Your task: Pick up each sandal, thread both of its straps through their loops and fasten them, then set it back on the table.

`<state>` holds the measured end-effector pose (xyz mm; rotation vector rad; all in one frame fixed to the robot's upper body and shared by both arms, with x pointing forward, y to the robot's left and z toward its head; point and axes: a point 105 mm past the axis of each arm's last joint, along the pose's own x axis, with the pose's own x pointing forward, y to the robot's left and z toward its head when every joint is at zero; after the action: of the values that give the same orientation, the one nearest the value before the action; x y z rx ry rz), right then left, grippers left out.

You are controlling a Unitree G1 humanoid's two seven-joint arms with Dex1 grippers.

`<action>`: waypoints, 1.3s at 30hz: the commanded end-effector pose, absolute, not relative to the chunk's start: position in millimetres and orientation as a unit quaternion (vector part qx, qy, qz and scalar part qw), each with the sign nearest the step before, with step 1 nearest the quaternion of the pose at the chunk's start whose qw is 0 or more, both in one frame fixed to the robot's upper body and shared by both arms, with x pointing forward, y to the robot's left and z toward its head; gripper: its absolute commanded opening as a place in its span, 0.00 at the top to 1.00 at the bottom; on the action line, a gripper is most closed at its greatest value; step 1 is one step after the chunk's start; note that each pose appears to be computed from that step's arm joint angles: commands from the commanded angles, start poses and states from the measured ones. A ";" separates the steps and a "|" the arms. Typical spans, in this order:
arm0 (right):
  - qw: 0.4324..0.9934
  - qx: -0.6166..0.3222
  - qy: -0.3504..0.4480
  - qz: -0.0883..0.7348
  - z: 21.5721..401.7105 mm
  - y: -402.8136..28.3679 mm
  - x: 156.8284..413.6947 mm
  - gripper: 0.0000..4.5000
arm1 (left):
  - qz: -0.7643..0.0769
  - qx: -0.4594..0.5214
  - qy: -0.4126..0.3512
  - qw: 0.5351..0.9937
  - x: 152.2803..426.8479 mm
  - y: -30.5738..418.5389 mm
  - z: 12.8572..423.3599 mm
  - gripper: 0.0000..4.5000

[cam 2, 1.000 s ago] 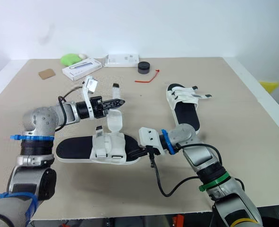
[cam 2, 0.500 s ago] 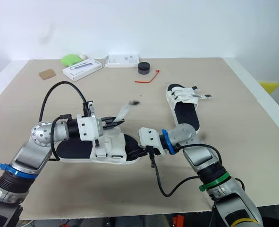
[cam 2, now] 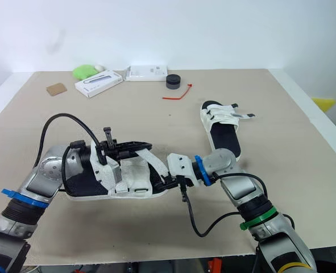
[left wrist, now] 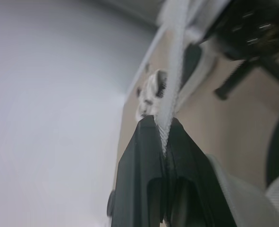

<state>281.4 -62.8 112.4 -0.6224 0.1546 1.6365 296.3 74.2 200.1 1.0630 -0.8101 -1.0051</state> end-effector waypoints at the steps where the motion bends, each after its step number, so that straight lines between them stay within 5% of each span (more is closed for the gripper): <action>1: 0.631 -0.279 0.070 0.721 112.0 -63.1 279.6 1.00 | -0.421 0.463 -0.397 0.671 295.3 80.9 222.0 0.99; 31: 0.625 -0.281 0.072 0.725 110.8 -62.7 278.1 1.00 | -0.528 0.506 -0.407 0.547 281.6 80.8 188.1 0.99; 35: 0.625 -0.282 0.072 0.725 110.6 -62.9 277.7 1.00 | -0.542 0.484 -0.389 0.567 281.8 80.1 191.1 0.72; 39: 0.624 -0.282 0.073 0.725 110.3 -63.4 277.4 1.00 | -0.563 0.439 -0.354 0.604 280.5 78.8 202.8 0.30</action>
<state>281.7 -63.2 112.2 -0.6348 0.1582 1.6391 284.3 78.7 188.7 1.0564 -0.8022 -1.3057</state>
